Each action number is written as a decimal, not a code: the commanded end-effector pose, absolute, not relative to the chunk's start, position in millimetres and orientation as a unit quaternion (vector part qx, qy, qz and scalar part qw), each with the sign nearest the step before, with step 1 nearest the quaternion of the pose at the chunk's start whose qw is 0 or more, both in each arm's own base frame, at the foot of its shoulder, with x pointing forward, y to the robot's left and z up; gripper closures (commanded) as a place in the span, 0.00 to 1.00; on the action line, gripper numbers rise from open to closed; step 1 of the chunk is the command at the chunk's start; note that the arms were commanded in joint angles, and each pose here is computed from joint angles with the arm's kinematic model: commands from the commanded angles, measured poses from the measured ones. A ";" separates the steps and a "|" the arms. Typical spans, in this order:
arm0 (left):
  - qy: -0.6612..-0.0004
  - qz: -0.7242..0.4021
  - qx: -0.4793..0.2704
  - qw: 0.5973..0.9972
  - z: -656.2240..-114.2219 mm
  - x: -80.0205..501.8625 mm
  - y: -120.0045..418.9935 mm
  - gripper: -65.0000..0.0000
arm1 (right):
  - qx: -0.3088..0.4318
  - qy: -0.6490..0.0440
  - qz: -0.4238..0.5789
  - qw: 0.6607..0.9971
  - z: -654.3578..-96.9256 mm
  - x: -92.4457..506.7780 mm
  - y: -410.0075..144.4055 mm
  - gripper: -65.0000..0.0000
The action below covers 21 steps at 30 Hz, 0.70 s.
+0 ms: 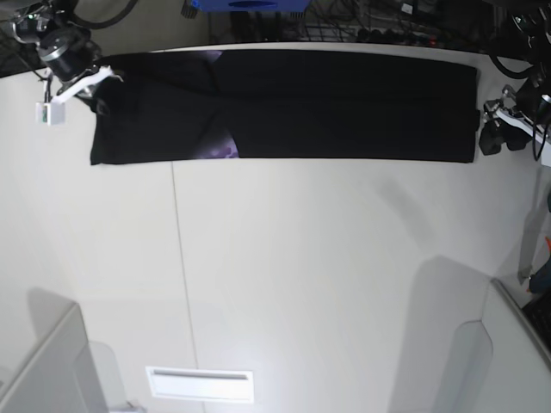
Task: Fold the T-shirt properly
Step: 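Release the hem and reposition both grippers at the strip ends, then grasp the strip ends with both grippers and pull it straight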
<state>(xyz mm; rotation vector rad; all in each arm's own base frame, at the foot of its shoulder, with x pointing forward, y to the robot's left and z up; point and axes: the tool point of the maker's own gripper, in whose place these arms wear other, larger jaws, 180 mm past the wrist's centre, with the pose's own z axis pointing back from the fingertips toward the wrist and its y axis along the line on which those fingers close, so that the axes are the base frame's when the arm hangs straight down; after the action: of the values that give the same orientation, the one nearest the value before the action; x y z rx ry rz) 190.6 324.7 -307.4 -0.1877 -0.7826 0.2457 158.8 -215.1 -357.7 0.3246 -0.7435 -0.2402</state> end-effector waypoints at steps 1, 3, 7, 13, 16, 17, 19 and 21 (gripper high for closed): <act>-0.399 0.111 -0.090 0.906 -295.9 195.1 321.7 0.55 | 0.152 -0.371 -0.100 0.910 -352.7 165.7 -213.7 0.99; -0.394 0.107 -0.110 0.906 -303.7 197.6 305.8 0.85 | 0.142 -0.360 -0.087 0.918 -360.3 172.0 -211.4 1.00; -0.332 0.089 -0.121 0.931 -347.7 190.2 277.9 1.00 | 0.113 -0.322 -0.088 0.936 -387.8 179.1 -220.6 1.00; -0.254 0.104 -0.052 0.960 -401.3 162.1 294.0 1.00 | 0.118 -0.287 -0.116 0.944 -421.2 173.8 -226.7 1.00; -0.226 0.110 -0.026 0.967 -423.9 156.0 304.8 1.00 | 0.116 -0.275 -0.124 0.947 -434.2 174.3 -228.2 1.00; -0.222 0.108 -0.021 0.969 -428.6 157.2 306.4 1.00 | 0.112 -0.272 -0.124 0.948 -437.0 177.4 -229.2 1.00; -0.220 0.112 -0.013 0.969 -434.7 161.2 311.6 1.00 | 0.122 -0.265 -0.114 0.950 -445.6 187.7 -217.5 1.00; -0.225 0.122 -0.013 0.967 -438.7 168.3 316.6 1.00 | 0.133 -0.260 -0.105 0.951 -452.0 202.7 -202.9 1.00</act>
<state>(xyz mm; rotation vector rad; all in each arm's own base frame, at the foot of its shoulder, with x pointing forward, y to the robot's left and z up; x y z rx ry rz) 184.3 309.4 -430.5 -0.0681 -0.5316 0.2534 213.3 -205.0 -443.8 0.2864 -0.5928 -0.2280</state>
